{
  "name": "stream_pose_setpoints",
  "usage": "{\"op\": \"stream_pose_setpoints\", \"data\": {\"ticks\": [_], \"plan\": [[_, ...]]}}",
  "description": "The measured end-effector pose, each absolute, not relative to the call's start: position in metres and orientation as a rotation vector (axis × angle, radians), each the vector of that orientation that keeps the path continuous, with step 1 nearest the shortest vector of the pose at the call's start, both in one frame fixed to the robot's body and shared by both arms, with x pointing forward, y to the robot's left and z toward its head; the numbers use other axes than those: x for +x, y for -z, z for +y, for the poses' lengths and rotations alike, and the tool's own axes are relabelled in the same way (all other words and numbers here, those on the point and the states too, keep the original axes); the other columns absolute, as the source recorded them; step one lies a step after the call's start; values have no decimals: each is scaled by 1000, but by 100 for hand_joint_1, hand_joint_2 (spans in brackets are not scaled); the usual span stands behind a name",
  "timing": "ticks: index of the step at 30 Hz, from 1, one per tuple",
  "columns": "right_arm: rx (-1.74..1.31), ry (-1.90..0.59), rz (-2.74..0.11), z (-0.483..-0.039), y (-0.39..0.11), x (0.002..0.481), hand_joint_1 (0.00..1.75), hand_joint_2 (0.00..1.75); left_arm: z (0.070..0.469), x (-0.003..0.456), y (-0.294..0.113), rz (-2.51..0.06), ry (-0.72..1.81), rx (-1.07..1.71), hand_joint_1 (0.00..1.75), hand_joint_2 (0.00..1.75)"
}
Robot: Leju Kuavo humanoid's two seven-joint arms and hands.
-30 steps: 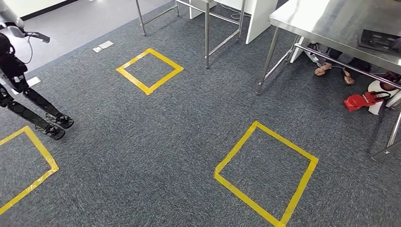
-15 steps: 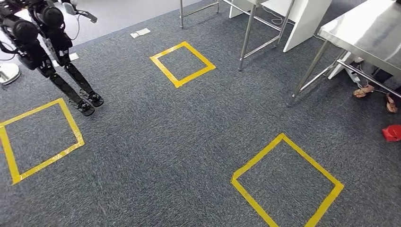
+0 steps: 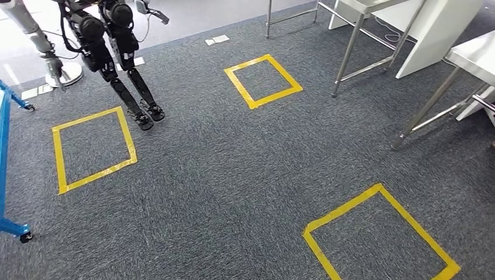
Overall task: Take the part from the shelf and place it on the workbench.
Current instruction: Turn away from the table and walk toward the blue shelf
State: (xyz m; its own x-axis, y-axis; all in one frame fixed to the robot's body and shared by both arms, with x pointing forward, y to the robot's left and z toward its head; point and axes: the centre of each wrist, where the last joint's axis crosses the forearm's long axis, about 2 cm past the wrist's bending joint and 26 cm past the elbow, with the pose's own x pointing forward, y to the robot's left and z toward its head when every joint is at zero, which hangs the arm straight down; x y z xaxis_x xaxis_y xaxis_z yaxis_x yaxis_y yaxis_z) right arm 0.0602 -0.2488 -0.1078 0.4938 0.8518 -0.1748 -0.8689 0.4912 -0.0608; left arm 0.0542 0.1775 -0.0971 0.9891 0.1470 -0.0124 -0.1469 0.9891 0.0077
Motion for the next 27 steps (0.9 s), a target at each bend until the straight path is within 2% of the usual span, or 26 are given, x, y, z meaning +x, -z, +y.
{"op": "stream_pose_setpoints", "data": {"ticks": [27], "plan": [[-174, -1025, 127, -254, 108, 61, 0, 0, 174, 56, 96, 7, -127, 27, 0, 0]]}}
